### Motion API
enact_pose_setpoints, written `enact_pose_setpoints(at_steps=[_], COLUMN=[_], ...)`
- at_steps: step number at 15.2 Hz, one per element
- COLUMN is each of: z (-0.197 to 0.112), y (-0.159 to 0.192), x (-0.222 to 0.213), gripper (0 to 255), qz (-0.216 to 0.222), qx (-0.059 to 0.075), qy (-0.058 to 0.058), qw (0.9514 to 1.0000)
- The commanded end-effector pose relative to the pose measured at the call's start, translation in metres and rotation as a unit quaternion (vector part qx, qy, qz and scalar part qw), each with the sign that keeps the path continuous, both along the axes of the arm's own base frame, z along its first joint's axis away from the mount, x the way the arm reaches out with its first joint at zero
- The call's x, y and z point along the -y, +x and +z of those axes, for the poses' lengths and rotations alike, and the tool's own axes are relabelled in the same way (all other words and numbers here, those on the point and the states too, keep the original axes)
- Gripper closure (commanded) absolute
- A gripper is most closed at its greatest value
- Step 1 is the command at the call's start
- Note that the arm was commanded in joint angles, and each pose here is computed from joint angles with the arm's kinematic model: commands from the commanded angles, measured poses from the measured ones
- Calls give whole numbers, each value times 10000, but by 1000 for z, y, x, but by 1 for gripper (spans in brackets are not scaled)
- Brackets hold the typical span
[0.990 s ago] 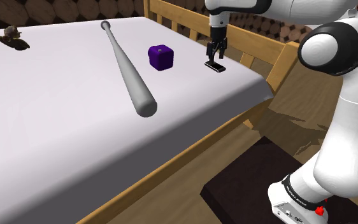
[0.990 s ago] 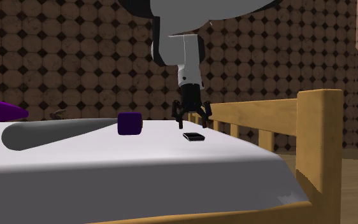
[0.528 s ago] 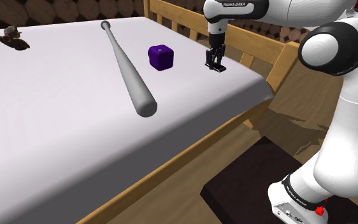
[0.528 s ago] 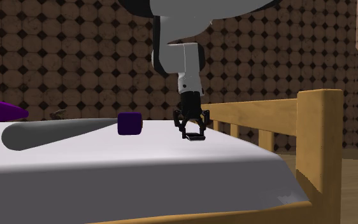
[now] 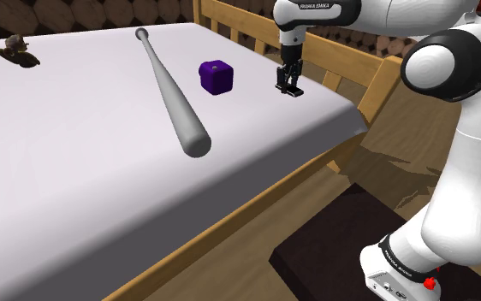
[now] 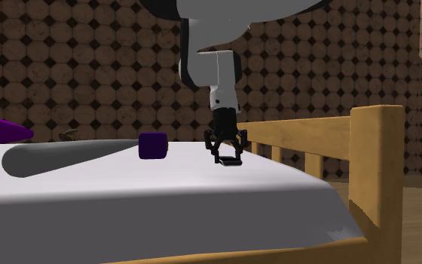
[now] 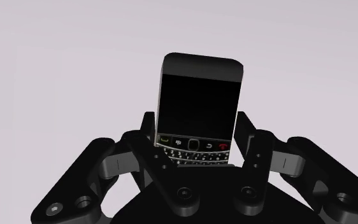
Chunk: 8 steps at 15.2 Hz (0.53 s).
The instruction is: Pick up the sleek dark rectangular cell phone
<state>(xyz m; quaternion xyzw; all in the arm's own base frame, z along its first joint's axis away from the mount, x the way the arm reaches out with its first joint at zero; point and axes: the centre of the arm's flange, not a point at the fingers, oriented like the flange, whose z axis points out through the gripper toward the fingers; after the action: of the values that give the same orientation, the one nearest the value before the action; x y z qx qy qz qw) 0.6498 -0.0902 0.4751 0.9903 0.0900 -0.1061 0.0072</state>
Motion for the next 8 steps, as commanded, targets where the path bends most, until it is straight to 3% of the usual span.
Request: enact_pose_setpoints(at_steps=[1, 8], z=[-1, 36], y=[0, 0], x=[0, 0], gripper=[255, 255], qz=[0, 0], qx=[-5, -5], qy=[0, 0], qw=[10000, 10000])
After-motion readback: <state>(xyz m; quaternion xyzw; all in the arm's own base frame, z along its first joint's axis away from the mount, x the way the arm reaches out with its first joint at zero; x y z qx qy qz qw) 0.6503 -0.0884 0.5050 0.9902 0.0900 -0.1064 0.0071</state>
